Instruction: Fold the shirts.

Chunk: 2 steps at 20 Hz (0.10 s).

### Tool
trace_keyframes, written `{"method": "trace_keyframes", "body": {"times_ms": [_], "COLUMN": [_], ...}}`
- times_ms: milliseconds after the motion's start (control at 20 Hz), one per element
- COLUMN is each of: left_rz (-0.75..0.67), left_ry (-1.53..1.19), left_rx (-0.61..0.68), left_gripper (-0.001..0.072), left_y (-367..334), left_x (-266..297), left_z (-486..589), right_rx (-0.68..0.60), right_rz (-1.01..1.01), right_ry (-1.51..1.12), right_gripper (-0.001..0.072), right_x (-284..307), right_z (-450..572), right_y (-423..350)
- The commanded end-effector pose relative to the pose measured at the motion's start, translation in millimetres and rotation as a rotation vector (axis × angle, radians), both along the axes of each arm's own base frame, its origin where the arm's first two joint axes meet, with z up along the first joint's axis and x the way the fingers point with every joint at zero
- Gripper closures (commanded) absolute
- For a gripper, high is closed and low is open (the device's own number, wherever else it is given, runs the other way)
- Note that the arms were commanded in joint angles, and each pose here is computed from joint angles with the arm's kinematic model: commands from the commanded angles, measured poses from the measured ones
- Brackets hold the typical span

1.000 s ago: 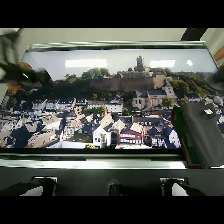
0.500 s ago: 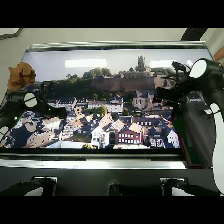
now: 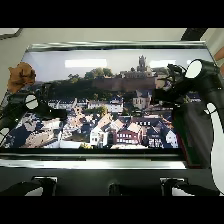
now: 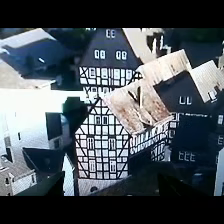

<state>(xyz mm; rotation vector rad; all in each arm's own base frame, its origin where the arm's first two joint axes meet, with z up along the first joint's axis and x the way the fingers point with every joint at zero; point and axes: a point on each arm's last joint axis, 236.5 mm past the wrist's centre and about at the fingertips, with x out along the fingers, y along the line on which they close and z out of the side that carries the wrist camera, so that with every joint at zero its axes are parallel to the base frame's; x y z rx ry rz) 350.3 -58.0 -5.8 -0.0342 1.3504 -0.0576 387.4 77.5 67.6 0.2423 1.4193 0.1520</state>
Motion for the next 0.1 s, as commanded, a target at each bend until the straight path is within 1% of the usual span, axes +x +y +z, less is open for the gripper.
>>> {"method": "trace_keyframes", "body": {"times_ms": [0,50], "left_rz": [0.001,0.001], "left_ry": [-0.002,-0.002], "left_rx": [0.000,0.000], "left_gripper": [-0.0008,-0.0008], "left_y": [0.1,0.1], "left_x": [0.2,0.2], "left_z": [0.2,0.2], "right_rx": [0.001,0.001], "right_rz": [0.002,0.002], "right_ry": [0.000,0.000], "right_gripper": [0.0105,0.0105], "right_x": [0.0,0.0], "right_z": [0.1,0.1], "right_y": [0.6,0.6]}}
